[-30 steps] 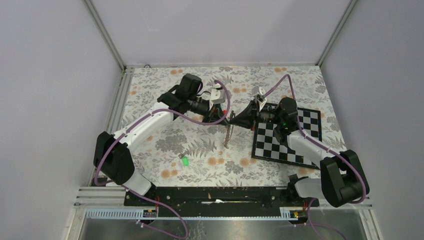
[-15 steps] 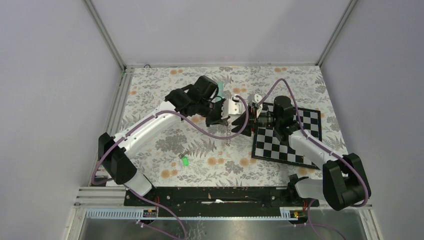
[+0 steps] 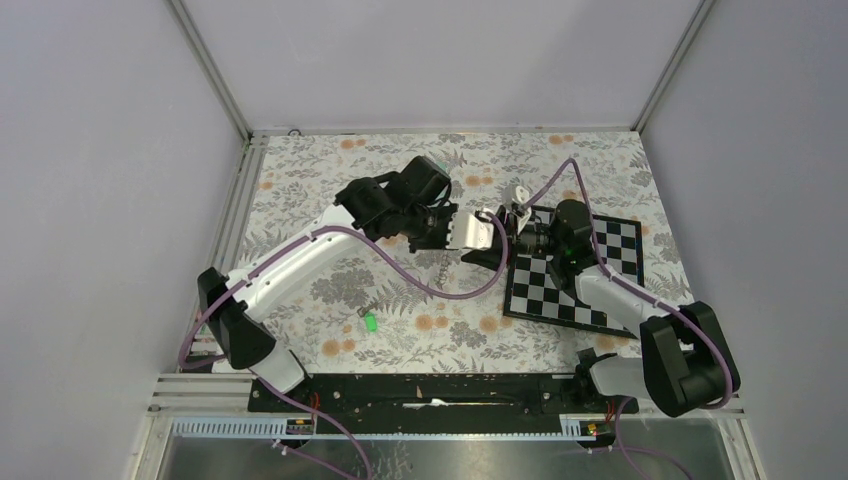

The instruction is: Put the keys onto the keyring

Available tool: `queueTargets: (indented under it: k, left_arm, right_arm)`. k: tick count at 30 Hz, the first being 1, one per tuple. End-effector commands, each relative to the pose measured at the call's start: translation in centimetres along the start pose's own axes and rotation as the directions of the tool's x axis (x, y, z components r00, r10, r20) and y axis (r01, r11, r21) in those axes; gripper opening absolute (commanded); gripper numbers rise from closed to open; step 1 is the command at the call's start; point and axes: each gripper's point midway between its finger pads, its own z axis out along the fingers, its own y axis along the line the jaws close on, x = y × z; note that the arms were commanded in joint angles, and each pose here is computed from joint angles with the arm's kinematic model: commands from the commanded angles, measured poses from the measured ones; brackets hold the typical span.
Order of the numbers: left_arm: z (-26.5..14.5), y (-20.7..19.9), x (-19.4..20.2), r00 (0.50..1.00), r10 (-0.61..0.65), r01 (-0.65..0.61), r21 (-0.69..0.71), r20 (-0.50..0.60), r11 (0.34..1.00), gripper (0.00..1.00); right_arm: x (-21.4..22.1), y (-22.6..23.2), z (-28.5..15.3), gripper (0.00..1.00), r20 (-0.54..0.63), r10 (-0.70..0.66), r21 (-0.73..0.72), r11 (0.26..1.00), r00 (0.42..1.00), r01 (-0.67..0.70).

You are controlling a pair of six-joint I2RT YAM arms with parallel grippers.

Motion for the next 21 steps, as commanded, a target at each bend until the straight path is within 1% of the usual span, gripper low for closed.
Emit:
queueTargets:
  k: [1,8,11,21]
  left_arm:
    - [-1.6,1.3,-1.1,0.997,0.063,-0.064,-0.049,-0.04,0.997,0.0]
    - [-1.4,0.6,-2.1,0.999,0.021,-0.019,0.031,-0.042,0.999,0.0]
    - [-1.2,0.2,-2.8,1.0,-0.004,0.006,0.069,-0.022,0.998,0.0]
    - [-1.0,-0.3,-3.6,0.999,-0.05,0.049,0.105,0.009,0.993,0.0]
  right_arm:
    - [-1.7,0.2,0.2,0.44,0.085,-0.061,-0.005,0.998,0.994,0.062]
    - [-2.9,0.4,0.9,0.43,0.132,-0.108,-0.019,0.994,0.985,0.111]
    - [-3.3,0.6,0.9,0.42,0.142,-0.127,-0.023,0.991,0.982,0.132]
    - [-3.1,1.2,1.0,0.42,0.143,-0.155,-0.036,0.986,0.978,0.161]
